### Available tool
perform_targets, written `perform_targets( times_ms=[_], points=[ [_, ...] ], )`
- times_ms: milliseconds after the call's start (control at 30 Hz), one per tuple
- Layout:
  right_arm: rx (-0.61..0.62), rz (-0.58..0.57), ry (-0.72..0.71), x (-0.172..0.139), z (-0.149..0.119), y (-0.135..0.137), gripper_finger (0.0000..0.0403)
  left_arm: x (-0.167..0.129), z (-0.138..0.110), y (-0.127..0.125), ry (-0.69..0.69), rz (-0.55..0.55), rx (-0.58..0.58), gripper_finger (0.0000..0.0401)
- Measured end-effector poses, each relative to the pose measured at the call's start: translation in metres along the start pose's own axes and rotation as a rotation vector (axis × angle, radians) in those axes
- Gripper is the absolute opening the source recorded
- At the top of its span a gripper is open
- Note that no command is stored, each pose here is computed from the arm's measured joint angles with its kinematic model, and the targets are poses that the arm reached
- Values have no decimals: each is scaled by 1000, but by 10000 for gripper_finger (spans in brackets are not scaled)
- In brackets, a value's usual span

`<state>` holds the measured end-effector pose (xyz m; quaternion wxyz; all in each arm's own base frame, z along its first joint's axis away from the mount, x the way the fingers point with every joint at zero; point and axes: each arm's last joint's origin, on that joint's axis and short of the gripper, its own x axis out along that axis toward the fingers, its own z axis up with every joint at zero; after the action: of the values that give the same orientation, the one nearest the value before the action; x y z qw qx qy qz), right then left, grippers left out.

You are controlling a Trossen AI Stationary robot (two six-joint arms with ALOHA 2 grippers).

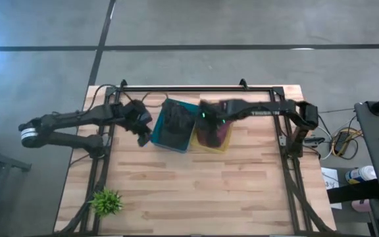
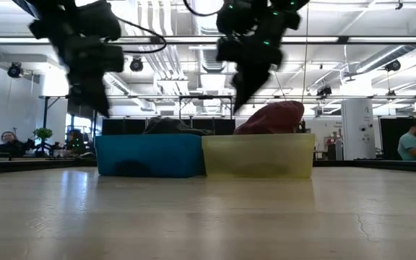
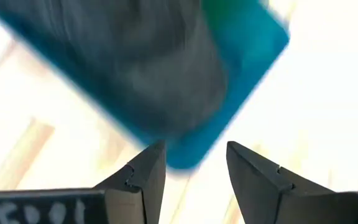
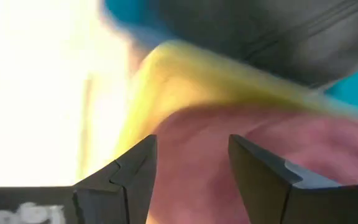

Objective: Pick & Place hat
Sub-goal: Adjust the bins on the table

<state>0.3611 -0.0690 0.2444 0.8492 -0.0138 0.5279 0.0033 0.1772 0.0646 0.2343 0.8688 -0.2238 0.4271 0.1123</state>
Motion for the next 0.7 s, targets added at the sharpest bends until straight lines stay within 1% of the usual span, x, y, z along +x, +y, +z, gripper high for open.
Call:
perform_targets(
  times_ms=[33,100,167,200,300,367,467,567,633,700],
  points=[
    [-11,19,26,2,-7,9,194,-1,-5,-2,39,18,20,163],
    [-30,40,35,1,-17,25,194,-3,-14,-2,99,82,40,163],
    [-54,61,31,-2,-25,42,194,-1,-21,-1,132,128,43,163],
    [-69,73,37,-2,-29,51,194,1,-21,-1,136,134,40,163],
    [-99,106,51,5,-41,75,194,9,-13,-1,55,123,46,163],
    [-95,119,49,8,-46,85,194,19,-14,1,52,124,11,163],
    [-54,127,60,18,-53,93,194,33,-17,4,84,136,-60,163],
    [17,115,43,29,-56,94,193,47,-20,8,129,149,-119,163],
    [54,75,56,32,-59,90,194,55,-20,9,153,139,-158,163],
    [73,20,76,34,-63,84,194,63,-18,9,151,101,-171,163]
  ],
)
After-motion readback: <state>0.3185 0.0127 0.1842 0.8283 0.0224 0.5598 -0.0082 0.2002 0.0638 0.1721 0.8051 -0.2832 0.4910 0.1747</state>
